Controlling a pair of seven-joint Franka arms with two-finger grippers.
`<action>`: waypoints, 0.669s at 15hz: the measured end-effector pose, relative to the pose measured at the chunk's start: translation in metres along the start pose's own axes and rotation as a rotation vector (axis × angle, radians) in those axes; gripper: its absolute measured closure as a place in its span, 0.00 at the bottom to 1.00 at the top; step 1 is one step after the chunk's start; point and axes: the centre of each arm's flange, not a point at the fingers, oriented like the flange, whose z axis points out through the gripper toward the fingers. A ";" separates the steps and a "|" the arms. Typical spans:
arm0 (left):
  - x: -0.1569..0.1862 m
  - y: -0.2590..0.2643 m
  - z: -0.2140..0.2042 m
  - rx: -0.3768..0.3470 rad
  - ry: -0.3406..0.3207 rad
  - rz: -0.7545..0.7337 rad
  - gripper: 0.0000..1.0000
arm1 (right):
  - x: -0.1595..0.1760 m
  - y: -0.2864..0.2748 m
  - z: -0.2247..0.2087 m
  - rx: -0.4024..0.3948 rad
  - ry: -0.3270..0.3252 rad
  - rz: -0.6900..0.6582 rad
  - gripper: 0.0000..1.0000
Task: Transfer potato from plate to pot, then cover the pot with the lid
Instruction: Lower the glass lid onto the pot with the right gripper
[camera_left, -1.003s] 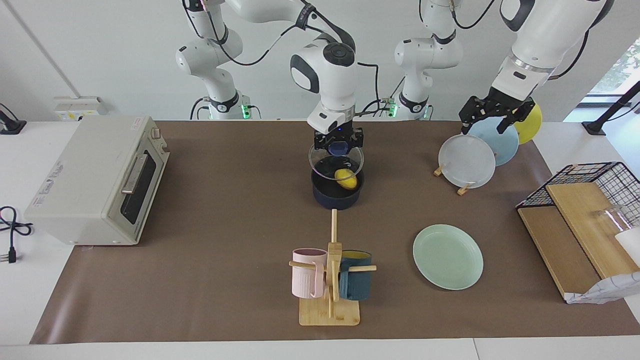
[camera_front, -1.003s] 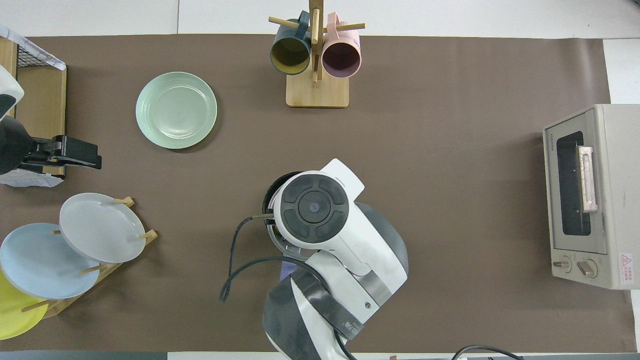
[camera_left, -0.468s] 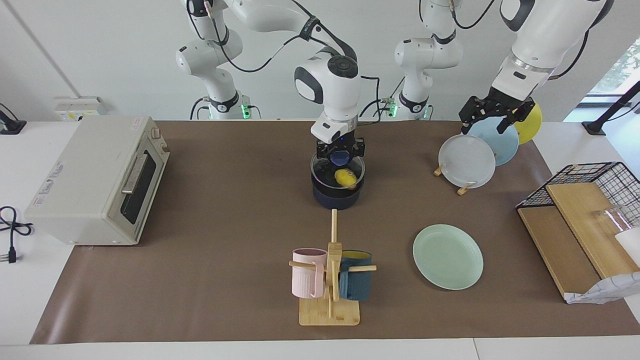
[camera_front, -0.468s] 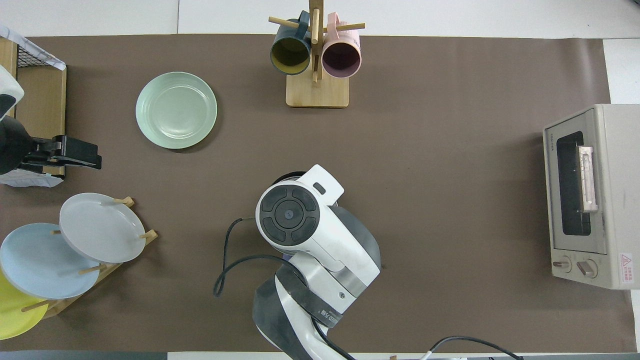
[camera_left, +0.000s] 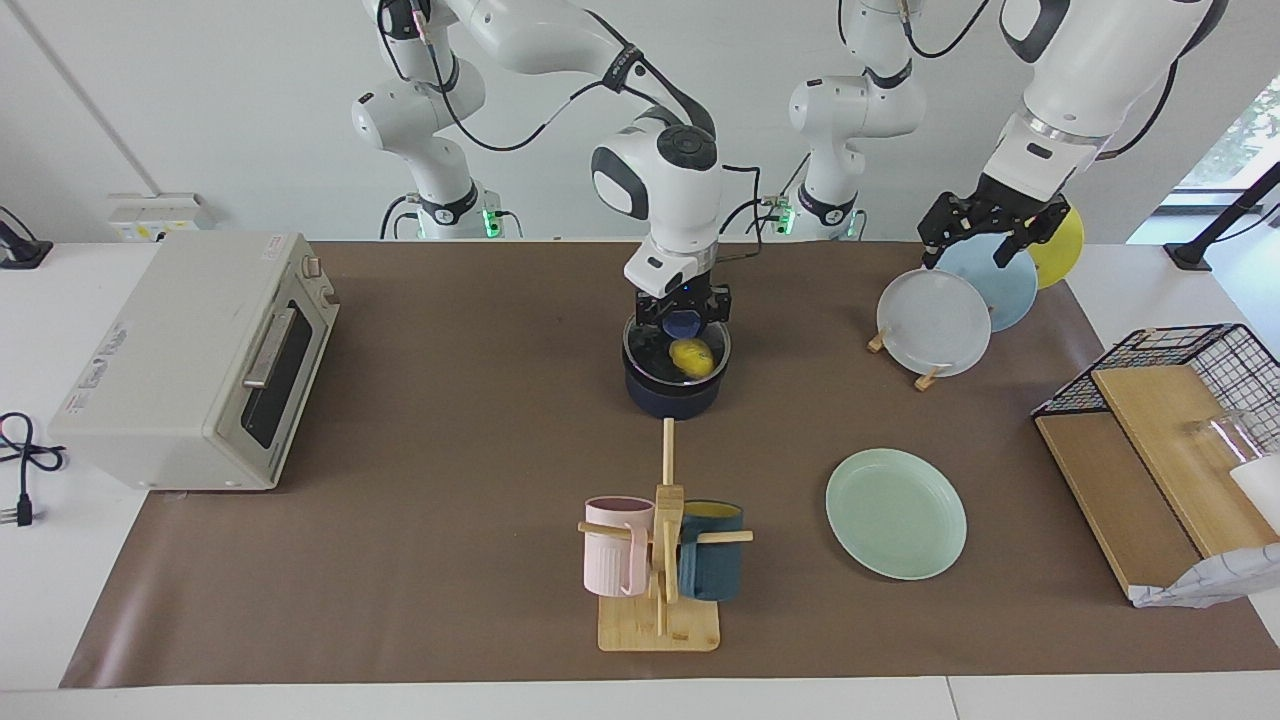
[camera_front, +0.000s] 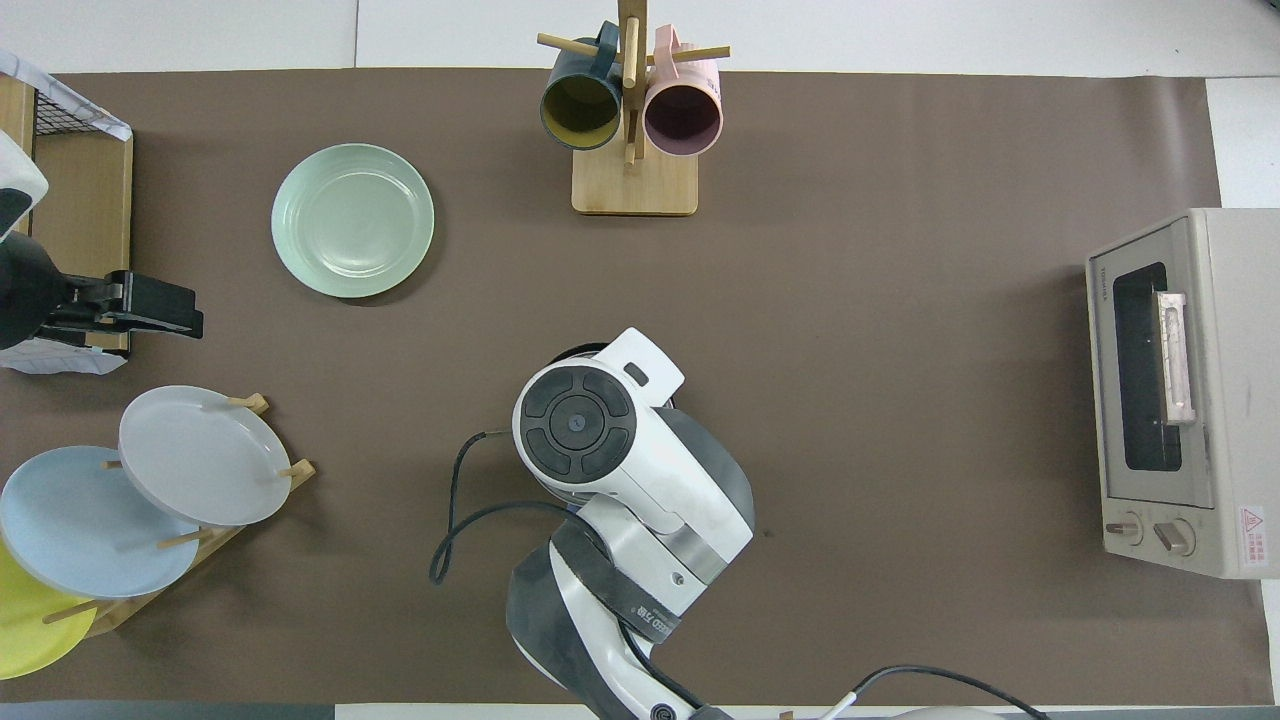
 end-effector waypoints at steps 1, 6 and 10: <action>0.000 0.000 0.000 0.000 0.000 0.000 0.00 | 0.001 0.000 0.000 0.002 0.003 0.001 0.44; 0.000 0.000 0.000 0.000 0.000 0.000 0.00 | 0.001 0.001 0.004 0.004 0.005 0.002 0.44; 0.000 0.000 0.000 0.000 0.000 0.000 0.00 | 0.001 0.002 0.004 0.006 0.007 0.004 0.44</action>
